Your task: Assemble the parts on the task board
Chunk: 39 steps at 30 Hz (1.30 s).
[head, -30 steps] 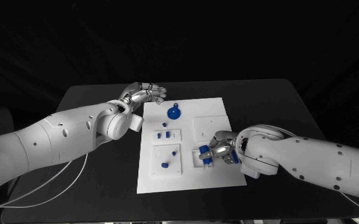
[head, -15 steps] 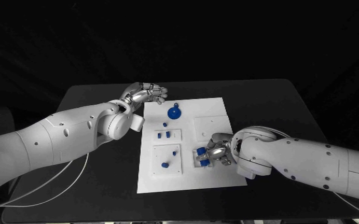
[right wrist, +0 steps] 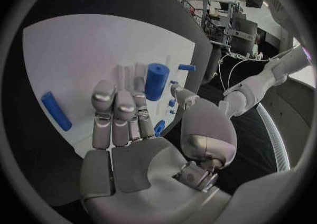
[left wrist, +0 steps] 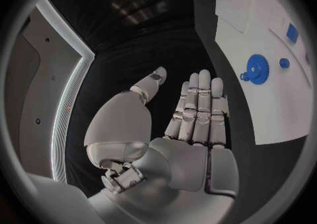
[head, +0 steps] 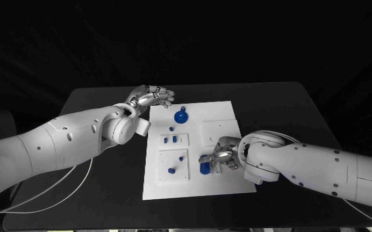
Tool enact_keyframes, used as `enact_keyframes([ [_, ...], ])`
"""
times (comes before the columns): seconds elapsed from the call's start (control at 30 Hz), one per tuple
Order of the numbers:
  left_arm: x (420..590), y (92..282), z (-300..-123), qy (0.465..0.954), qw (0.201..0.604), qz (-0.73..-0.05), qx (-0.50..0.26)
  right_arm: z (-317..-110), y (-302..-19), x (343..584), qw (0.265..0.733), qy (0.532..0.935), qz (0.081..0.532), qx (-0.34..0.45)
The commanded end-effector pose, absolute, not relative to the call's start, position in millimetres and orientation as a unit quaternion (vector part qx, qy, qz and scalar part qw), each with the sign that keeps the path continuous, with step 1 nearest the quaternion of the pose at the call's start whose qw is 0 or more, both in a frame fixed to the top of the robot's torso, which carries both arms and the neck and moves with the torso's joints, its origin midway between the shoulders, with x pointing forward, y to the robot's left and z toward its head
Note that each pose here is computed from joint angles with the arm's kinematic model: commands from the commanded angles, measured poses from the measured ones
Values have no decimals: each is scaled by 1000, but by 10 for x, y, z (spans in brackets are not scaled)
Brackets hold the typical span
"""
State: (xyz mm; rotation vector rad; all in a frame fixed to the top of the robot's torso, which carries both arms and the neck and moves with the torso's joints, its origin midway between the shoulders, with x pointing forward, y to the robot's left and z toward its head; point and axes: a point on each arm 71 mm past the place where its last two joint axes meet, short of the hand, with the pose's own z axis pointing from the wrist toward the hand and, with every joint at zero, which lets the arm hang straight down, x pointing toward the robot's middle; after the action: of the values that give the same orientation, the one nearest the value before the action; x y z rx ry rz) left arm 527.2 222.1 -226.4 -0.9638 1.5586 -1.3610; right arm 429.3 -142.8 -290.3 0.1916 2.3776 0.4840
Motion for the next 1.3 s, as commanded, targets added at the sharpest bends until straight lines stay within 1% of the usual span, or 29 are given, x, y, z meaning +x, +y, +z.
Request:
enact_keyframes([
  [0.03,5266,2193,-2260,621,410,-549,-381,-2921,-1413,4282,347,916,191,70],
  [0.37,5267,2200,-2260,621,411,-549,-381,-2920,-1434,4258,347,915,196,69],
  [0.6,5268,2218,-2261,620,412,-547,-382,-2891,-1456,4206,345,909,229,54],
  [0.67,5267,2217,-2261,620,412,-548,-382,-2879,-1478,4191,346,907,232,55],
  [0.93,5266,2235,-2261,620,413,-546,-382,-2876,-1595,4157,343,912,220,41],
  [1.1,5265,2235,-2260,620,413,-547,-382,-2882,-1586,4154,339,914,218,38],
  [1.3,5264,2232,-2261,621,411,-547,-382,-2885,-1576,4178,346,913,214,39],
])
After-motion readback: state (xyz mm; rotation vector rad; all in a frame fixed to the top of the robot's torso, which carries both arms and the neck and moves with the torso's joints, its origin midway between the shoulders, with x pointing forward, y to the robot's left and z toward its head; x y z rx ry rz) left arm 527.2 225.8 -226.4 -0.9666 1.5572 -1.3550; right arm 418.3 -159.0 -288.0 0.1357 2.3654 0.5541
